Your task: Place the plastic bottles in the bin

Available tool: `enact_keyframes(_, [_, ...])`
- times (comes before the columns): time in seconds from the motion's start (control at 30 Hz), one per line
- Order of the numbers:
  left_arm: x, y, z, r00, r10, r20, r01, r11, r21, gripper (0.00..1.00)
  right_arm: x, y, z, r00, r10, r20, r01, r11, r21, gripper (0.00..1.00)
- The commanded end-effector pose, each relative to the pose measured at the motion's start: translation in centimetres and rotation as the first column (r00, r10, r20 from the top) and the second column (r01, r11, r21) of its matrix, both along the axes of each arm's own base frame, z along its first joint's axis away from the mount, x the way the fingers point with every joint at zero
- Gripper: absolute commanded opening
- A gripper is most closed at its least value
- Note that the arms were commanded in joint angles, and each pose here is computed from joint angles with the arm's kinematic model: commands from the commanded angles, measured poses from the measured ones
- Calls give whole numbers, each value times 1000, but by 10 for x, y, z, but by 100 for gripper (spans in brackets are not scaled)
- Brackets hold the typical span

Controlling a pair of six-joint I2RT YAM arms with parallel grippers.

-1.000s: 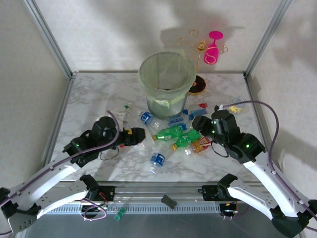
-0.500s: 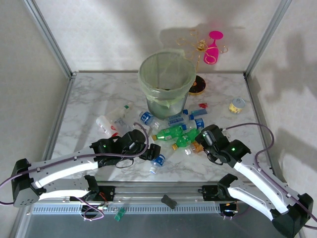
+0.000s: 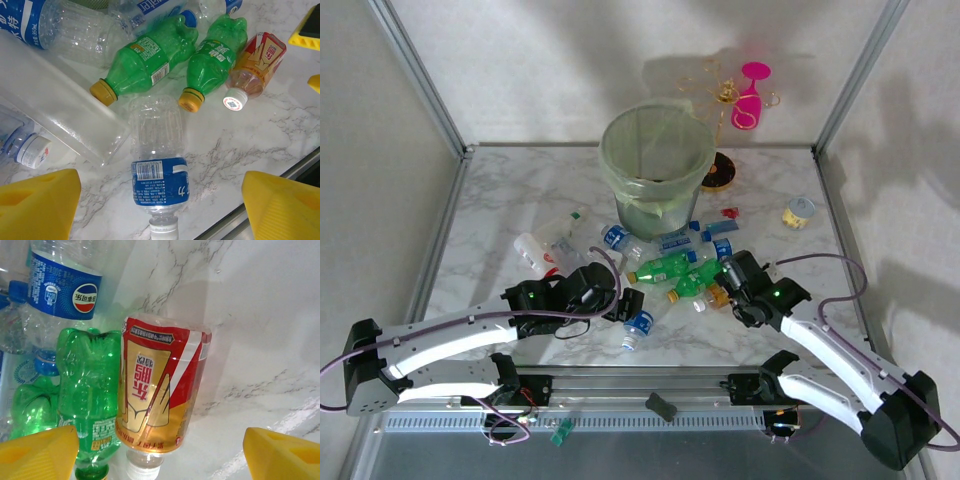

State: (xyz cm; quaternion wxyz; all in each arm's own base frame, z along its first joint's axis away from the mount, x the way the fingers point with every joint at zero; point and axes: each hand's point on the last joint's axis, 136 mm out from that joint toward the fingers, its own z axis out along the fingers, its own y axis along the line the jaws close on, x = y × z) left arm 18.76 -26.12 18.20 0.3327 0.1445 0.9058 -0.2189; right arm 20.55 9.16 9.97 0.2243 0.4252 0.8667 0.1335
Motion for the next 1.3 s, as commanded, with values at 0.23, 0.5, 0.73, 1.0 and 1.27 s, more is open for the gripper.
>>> enact_keyframes(0.23, [2, 0, 10, 1000, 6, 29, -6, 1000, 4, 83, 17, 2, -37, 998, -36, -57, 35, 999, -24, 83])
enact_keyframes(0.5, [2, 2, 7, 999, 7, 32, -7, 1000, 14, 84, 16, -1, -64, 995, -45, -94, 43, 999, -25, 77])
enact_keyframes(0.73, [2, 2, 7, 999, 6, 36, -6, 1000, 18, 84, 15, -4, -76, 992, -48, -118, 43, 998, -45, 70])
enact_keyframes(1.0, [3, 1, 9, 999, 5, 44, -6, 1000, 15, 84, 14, -7, -73, 992, -52, -114, 46, 998, -53, 56])
enact_keyframes(1.27, [4, 2, 22, 998, 16, 68, -15, 1000, -16, 83, 16, -11, -60, 995, -50, -81, 45, 997, -68, 53])
